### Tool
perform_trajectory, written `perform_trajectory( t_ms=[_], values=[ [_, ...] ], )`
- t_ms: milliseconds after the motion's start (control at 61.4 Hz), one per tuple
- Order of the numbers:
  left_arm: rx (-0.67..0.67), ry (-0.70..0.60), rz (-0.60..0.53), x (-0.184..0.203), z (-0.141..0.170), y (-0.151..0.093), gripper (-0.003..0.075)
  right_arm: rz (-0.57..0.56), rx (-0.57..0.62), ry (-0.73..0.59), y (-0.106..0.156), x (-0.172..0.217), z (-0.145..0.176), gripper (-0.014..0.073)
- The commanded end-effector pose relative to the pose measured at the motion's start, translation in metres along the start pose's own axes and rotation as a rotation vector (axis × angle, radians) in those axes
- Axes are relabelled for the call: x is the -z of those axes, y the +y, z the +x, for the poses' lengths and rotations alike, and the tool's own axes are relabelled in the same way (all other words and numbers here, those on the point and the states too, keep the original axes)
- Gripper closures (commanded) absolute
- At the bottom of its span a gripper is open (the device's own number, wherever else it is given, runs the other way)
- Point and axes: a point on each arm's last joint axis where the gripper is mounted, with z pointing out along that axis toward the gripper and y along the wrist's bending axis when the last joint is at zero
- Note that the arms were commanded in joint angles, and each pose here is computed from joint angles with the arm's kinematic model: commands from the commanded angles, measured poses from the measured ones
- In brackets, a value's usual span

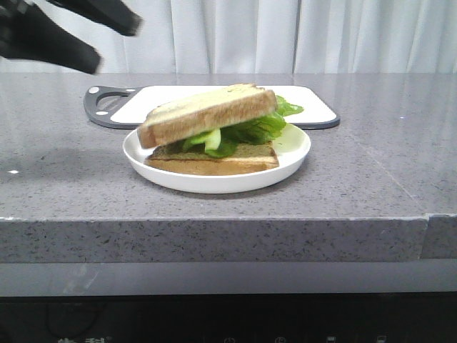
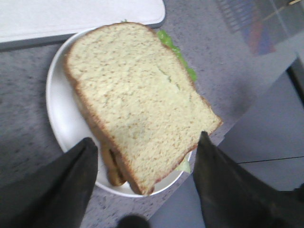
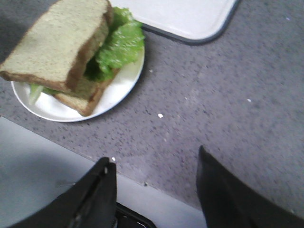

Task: Left arm grabs bread, right arm adds lettuce

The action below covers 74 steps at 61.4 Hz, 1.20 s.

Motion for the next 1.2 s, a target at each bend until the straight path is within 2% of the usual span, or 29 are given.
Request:
perform_trajectory(
  t_ms=[0, 163, 277, 423, 700, 879, 928, 977, 1189],
  values=[
    [-0.062, -0.097, -0.093, 0.037, -0.004, -0.03, 0.0279, 0.082, -0.034, -0.058, -0.003, 0.024, 0.001, 0.0188],
    [-0.136, -0.171, -0.371, 0.084, 0.016, -0.056, 0.0279, 0.151, -0.095, -0.092, -0.005, 0.046, 0.012, 0.0188],
    [-0.162, -0.223, -0.513, 0.111, 0.037, -0.071, 0.0279, 0.148, -0.119, -0.133, -0.004, 0.053, 0.021, 0.0188],
    [-0.186, -0.296, -0.64, 0.135, 0.072, -0.083, 0.0279, 0.148, -0.118, -0.148, -0.003, 0.054, 0.039, 0.0188],
    [-0.241, -0.444, -0.767, 0.155, 0.139, -0.092, 0.0279, 0.148, -0.105, -0.199, -0.001, 0.061, 0.065, 0.0188],
    [-0.256, -0.487, -0.773, 0.152, 0.158, -0.087, 0.0286, 0.148, -0.101, -0.235, -0.001, 0.063, 0.072, 0.0204],
    [-0.252, -0.487, -0.772, 0.15, 0.16, -0.085, 0.0316, 0.148, -0.101, -0.234, -0.001, 0.063, 0.072, 0.024],
    [-0.248, -0.48, -0.773, 0.149, 0.161, -0.083, 0.0363, 0.148, -0.101, -0.237, -0.001, 0.063, 0.072, 0.0321],
    [-0.244, -0.484, -0.767, 0.146, 0.161, -0.08, 0.065, 0.147, -0.101, -0.24, -0.001, 0.064, 0.071, 0.0662]
  ],
)
